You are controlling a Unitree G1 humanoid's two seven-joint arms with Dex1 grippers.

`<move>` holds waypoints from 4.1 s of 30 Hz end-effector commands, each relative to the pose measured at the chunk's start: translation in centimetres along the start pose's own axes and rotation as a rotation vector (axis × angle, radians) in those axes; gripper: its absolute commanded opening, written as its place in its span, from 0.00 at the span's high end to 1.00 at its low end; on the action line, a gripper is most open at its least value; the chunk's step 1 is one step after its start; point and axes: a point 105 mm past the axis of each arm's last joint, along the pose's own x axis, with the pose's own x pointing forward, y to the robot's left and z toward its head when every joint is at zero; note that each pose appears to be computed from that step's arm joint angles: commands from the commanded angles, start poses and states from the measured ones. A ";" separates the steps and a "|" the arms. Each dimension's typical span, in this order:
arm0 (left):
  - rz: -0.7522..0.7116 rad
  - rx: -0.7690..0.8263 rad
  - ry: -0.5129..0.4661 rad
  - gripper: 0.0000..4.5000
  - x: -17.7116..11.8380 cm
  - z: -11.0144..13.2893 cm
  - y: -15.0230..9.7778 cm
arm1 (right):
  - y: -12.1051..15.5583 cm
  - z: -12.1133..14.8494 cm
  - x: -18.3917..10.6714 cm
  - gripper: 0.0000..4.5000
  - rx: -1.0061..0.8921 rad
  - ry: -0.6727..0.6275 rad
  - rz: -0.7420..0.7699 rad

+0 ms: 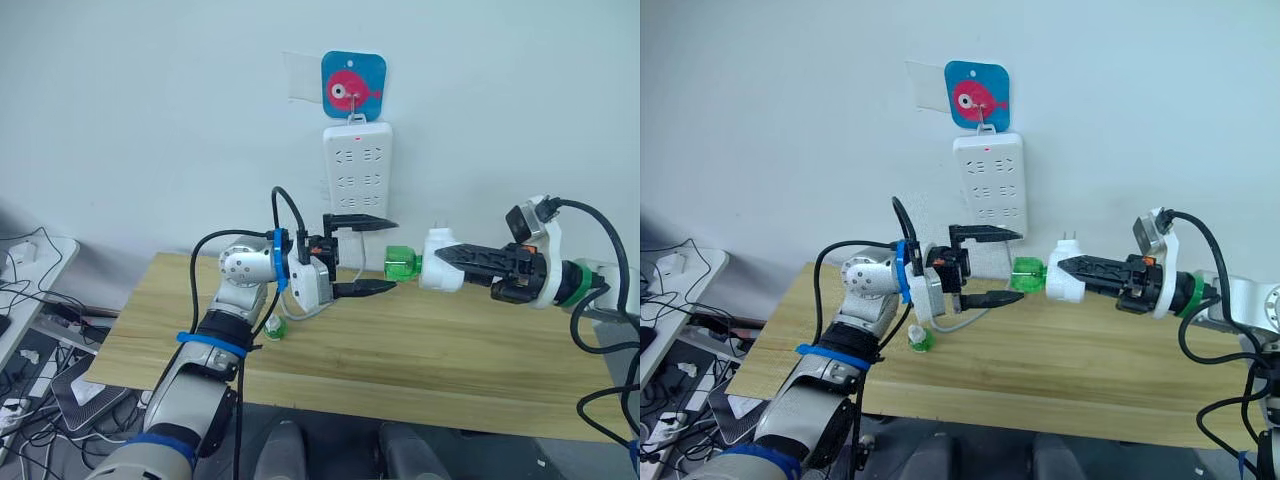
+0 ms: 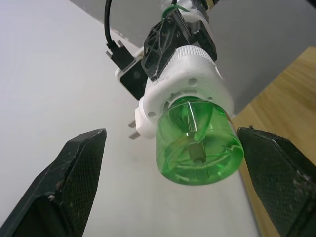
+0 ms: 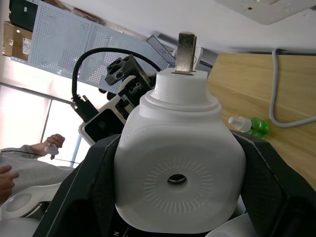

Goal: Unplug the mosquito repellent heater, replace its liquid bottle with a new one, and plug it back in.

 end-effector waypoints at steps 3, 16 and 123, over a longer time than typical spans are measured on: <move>0.016 0.069 -0.035 0.01 0.5 0.3 0.0 | 1.8 0.4 0.2 0.34 -0.053 -0.003 0.068; -0.001 0.050 -0.074 0.50 0.9 0.5 -0.3 | 1.8 0.1 0.3 0.34 -0.055 0.007 0.066; 0.262 -1.083 0.047 0.50 4.0 -1.9 -1.2 | 1.3 -0.5 4.2 0.01 0.034 -0.694 -0.170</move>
